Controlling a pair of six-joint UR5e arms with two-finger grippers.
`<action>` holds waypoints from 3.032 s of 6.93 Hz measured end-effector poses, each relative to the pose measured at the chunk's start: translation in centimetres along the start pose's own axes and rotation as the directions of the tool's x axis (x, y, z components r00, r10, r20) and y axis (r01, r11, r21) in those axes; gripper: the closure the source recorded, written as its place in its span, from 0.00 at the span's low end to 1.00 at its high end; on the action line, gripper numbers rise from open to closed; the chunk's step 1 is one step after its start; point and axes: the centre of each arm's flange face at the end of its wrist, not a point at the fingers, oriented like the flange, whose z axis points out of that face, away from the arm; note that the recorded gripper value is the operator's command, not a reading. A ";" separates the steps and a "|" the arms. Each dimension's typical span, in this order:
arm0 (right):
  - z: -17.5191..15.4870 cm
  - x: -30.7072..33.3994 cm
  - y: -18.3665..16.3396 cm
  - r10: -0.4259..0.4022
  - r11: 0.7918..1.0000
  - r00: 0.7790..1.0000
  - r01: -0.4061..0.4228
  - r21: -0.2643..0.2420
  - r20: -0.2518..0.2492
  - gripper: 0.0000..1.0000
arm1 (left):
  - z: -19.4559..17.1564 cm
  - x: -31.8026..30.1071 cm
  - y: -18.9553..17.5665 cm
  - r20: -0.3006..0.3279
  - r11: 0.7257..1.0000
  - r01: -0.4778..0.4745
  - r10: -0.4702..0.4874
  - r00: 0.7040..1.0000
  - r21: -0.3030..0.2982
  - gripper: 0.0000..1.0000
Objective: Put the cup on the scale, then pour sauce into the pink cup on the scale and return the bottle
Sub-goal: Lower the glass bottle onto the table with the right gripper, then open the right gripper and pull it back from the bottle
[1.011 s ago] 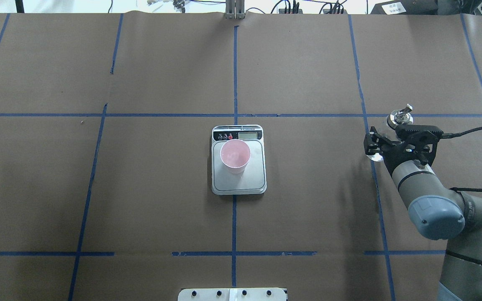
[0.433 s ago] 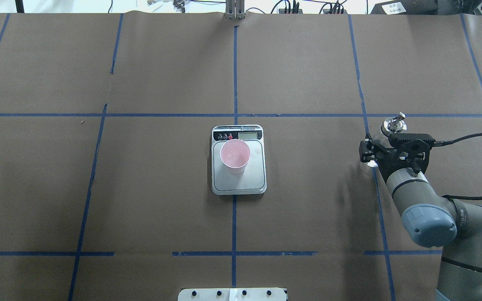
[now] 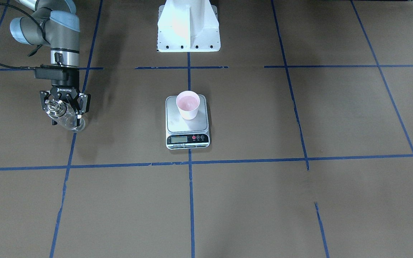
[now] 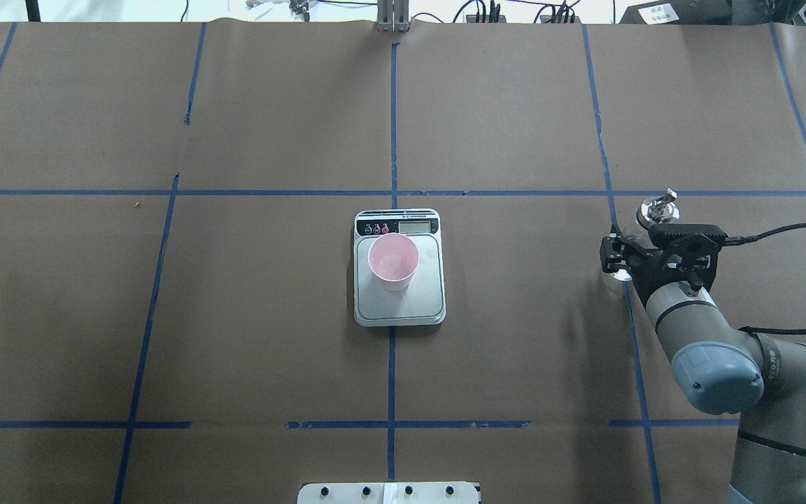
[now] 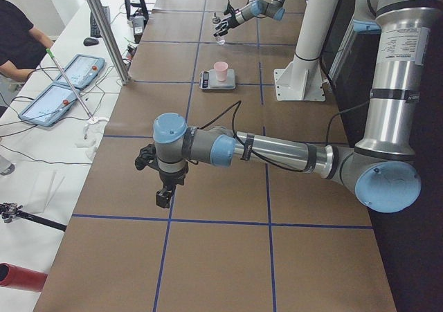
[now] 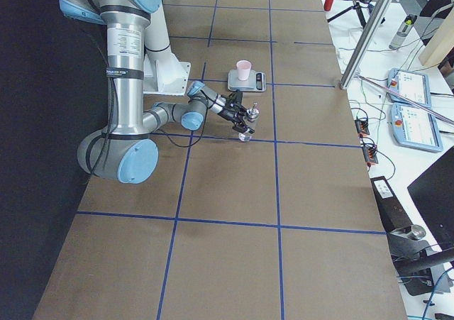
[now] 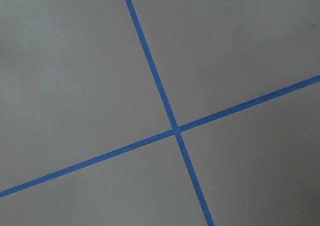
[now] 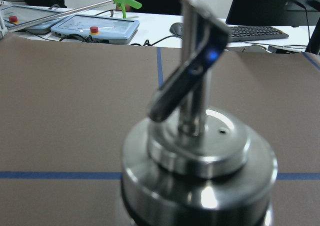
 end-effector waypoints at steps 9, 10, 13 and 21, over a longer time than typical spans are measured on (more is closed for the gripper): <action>0.1 0.3 0.3 -0.003 1.000 1.000 0.003 -0.018 0.015 0.14 | 0.0 0.0 0.0 0.000 1.000 -0.002 0.002 1.000 0.001 0.00; 0.1 0.4 0.3 -0.004 1.000 1.000 0.005 -0.018 0.014 0.03 | 0.0 0.0 0.0 0.000 1.000 -0.002 0.002 1.000 0.001 0.00; -0.1 0.3 0.2 0.000 1.000 1.000 0.001 -0.018 0.018 0.00 | -0.1 0.1 -0.1 0.001 1.000 -0.002 0.002 1.000 0.003 0.00; -4.1 0.1 -0.5 -0.030 0.952 0.999 0.036 -0.304 0.024 0.00 | -0.1 0.1 -0.1 0.001 1.000 -0.002 0.002 1.000 0.003 0.00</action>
